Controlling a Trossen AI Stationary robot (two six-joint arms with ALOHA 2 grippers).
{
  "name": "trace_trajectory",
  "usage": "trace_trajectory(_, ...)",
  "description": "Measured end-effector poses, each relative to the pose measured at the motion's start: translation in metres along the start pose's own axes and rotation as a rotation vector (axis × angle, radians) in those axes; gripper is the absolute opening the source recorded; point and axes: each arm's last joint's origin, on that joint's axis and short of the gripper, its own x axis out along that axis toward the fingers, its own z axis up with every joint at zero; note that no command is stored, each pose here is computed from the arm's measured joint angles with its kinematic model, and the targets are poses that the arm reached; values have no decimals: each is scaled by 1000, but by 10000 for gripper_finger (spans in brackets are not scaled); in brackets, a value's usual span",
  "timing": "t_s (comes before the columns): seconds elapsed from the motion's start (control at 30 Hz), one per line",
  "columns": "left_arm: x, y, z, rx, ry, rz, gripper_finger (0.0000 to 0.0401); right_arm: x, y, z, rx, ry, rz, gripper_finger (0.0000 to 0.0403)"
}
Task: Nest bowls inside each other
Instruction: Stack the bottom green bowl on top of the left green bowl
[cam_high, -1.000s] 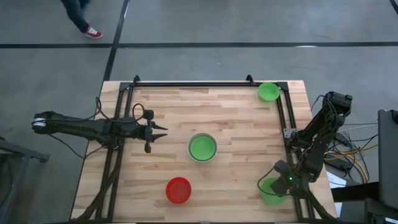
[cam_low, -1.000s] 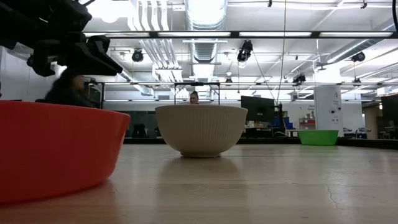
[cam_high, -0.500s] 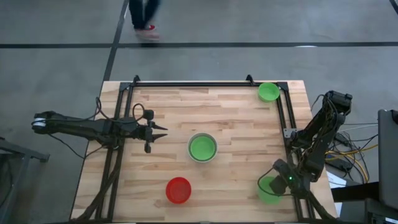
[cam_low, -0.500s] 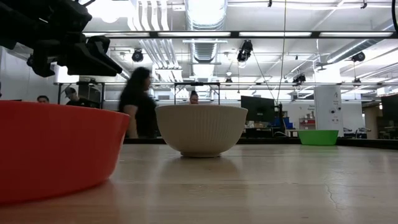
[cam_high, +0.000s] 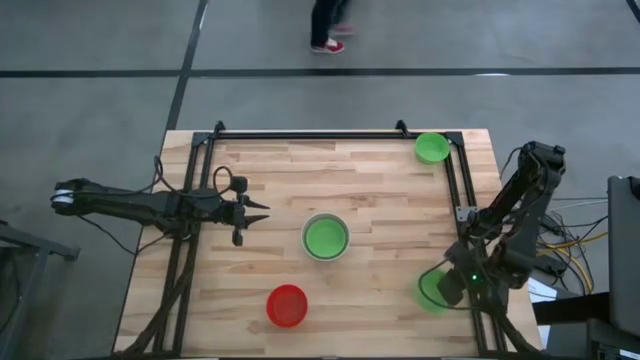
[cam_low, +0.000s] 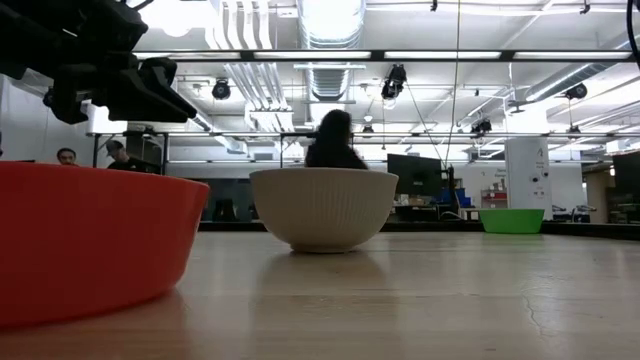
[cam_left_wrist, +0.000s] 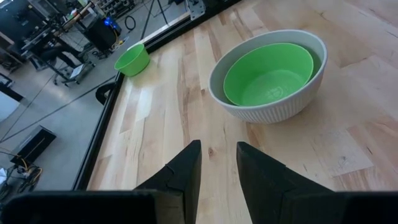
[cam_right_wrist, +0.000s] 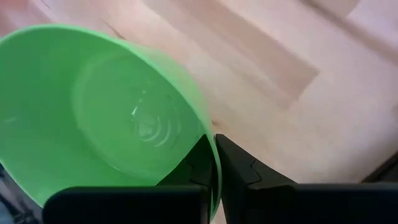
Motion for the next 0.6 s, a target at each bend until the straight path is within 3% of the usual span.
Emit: trace_trajectory(0.6, 0, 0, 0, 0, 1, 0, 108, -54, 26, 31, -125, -186, 13, 8)
